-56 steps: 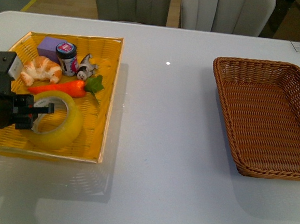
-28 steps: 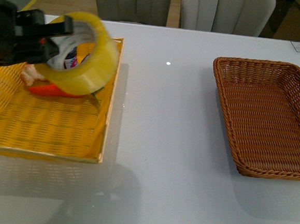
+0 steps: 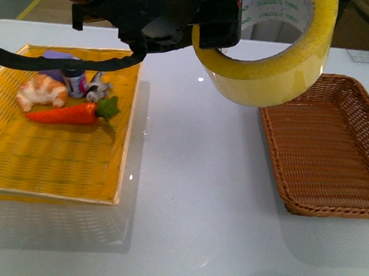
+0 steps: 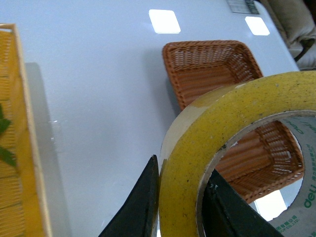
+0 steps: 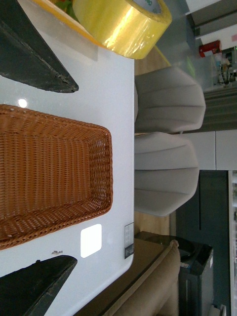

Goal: Move tape to another basket

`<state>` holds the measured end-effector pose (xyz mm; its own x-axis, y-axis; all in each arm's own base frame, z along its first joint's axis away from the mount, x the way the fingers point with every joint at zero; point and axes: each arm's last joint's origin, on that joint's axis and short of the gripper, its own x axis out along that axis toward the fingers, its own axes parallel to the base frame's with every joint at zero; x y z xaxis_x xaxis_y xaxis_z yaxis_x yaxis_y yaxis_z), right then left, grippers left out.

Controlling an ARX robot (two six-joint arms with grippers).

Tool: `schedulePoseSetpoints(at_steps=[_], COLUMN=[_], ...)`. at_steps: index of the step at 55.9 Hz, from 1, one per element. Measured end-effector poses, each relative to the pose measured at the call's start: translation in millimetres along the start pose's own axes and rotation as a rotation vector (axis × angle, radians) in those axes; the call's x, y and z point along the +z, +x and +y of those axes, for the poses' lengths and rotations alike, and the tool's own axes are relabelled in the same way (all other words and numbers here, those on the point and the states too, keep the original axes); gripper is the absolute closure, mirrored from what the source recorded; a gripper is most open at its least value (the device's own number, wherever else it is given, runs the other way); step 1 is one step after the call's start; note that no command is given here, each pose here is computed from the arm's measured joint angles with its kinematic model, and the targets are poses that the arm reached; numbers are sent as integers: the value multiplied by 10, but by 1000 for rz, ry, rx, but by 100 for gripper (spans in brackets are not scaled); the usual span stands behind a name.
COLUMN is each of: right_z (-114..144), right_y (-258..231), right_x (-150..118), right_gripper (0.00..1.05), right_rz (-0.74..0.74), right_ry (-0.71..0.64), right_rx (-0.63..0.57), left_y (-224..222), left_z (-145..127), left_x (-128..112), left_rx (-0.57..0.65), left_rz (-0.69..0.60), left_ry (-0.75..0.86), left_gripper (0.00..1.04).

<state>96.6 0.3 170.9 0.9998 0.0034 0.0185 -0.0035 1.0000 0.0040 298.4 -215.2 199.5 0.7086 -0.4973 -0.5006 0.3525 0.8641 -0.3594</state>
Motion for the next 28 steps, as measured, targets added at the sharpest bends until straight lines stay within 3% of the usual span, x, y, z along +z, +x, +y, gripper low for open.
schedulePoseSetpoints(at_steps=[12,19,28], right_z=[-1,57,249], right_y=[5,120,541], right_x=[-11,29,227], right_gripper=[9,9,9], right_rz=[34,382,384], right_ry=[15,201,439], right_rx=[-20,-157,-31], left_y=[29,35,68], left_z=[-59,-61,-51], left_x=[-8,-13,-42], left_rx=[4,8,19], left_rz=[7,11,23], left_ry=[-8,-8,-6], left_gripper=[89,89,89])
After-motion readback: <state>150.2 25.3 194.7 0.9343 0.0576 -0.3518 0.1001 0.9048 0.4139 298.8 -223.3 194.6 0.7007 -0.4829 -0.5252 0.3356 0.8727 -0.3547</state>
